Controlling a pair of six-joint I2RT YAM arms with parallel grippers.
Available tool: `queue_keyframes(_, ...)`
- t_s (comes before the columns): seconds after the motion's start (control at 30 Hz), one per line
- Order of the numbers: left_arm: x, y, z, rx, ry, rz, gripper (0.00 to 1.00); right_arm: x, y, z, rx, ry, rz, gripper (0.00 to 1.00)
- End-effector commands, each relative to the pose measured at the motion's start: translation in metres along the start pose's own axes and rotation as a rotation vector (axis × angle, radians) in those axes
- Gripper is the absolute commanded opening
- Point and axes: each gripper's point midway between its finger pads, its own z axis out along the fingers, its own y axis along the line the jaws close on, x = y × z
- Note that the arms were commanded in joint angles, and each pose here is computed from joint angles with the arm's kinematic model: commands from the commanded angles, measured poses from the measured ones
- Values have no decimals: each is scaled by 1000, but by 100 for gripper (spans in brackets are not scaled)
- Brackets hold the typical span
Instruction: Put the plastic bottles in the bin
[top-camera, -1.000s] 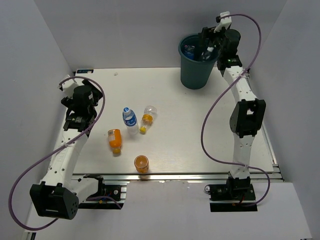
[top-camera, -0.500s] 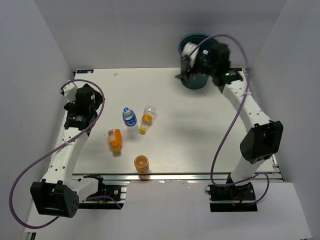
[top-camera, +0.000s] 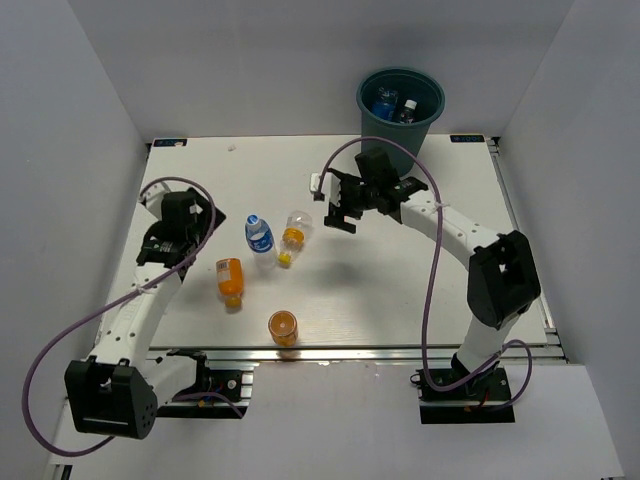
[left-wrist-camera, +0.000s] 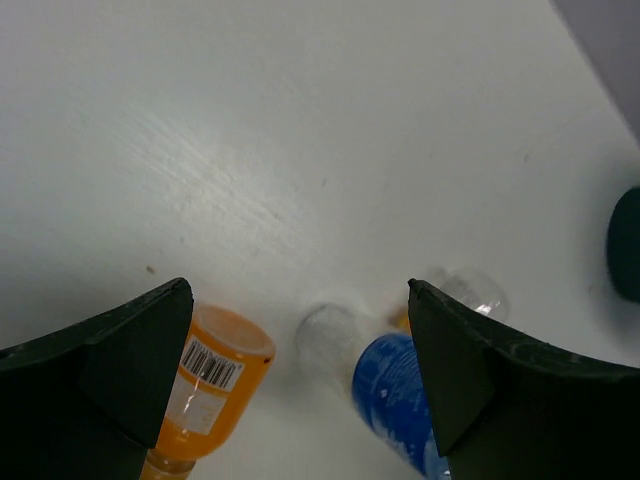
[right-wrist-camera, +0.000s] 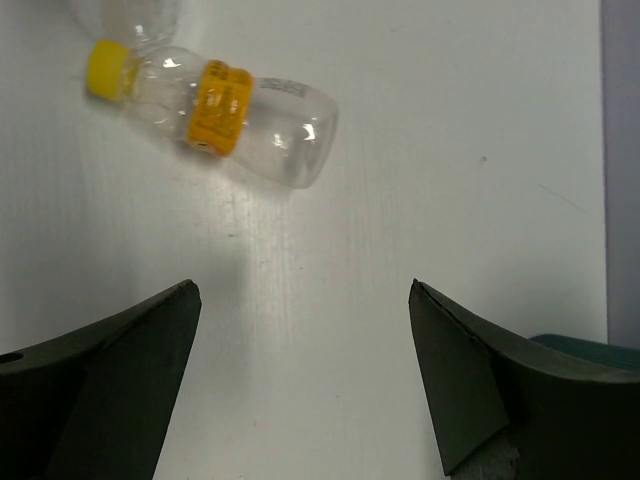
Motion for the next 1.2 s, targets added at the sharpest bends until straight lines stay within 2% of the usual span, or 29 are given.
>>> queue_keyframes(0.0,67,7,3,49,227,31,98,-19,-29,-15,163,-41,-8,89)
queue_keyframes(0.13,112,33,2,-26,320,96,98,-8,-30,-20,227,-29,50,89)
queue_keyframes(0.23,122,53,1,-109,328,132,98,-2,-32,-30,275,-23,83,89)
queue_keyframes(0.43,150,70,3,-124,384,143,98,11,-29,-49,325,-55,154,89)
queue_keyframes(0.67,161,87,11,-197,394,151,98,-1,-46,-71,352,-141,282,89)
queue_keyframes(0.77,154,91,12,-225,364,153,88,-3,-46,-79,352,-163,306,89)
queue_keyframes(0.8,150,88,12,-225,352,153,79,-4,-47,-83,353,-170,307,89)
queue_keyframes(0.83,142,88,11,-236,322,151,62,-7,-46,-84,348,-181,316,89)
queue_keyframes(0.93,114,81,4,-245,234,135,40,-19,-40,-87,309,-217,324,89)
queue_keyframes(1.07,59,73,-22,-263,77,98,34,-37,-33,-100,289,-275,324,89)
queue_keyframes(1.17,15,44,-49,-144,-39,21,34,-53,-23,-109,246,-316,317,89)
